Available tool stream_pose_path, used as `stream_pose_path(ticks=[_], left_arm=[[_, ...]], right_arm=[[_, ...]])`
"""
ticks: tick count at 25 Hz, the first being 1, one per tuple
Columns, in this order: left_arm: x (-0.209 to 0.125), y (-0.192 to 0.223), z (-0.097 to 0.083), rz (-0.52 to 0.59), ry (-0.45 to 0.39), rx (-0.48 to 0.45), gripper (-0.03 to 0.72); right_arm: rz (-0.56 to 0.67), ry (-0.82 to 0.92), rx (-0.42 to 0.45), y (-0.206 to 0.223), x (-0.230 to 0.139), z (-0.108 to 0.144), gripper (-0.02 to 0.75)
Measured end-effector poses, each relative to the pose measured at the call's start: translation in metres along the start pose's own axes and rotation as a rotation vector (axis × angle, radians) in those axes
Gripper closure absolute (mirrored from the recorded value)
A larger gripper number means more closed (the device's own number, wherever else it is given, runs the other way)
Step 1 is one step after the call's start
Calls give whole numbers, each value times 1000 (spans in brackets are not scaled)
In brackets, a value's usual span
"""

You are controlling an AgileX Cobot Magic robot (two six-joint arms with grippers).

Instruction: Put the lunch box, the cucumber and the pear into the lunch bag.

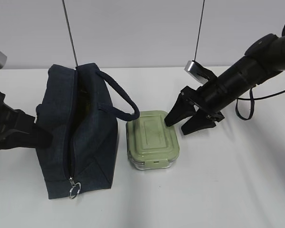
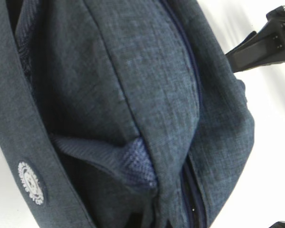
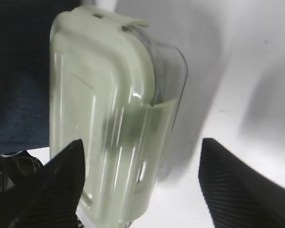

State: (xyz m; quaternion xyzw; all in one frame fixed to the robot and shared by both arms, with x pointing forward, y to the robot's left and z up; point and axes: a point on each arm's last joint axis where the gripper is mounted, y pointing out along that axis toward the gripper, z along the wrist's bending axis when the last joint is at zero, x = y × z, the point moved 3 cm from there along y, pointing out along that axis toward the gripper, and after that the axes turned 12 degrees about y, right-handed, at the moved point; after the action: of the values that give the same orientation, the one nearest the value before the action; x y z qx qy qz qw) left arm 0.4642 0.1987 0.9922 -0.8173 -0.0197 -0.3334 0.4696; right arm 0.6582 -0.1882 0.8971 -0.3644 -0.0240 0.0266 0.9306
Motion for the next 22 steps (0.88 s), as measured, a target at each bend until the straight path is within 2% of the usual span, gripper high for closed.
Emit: stream_pose_path(ticks=[11,18,22], left_arm=[[0,0,0,0,0,0,685],[0,0,0,0,0,0,685],[0,0,0,0,0,0,685]], right_arm=[[15,15,6,7,0,-5,168],[72,-38,-3,29,-8,14,168],[98,-44,-9,35,-13,16,168]])
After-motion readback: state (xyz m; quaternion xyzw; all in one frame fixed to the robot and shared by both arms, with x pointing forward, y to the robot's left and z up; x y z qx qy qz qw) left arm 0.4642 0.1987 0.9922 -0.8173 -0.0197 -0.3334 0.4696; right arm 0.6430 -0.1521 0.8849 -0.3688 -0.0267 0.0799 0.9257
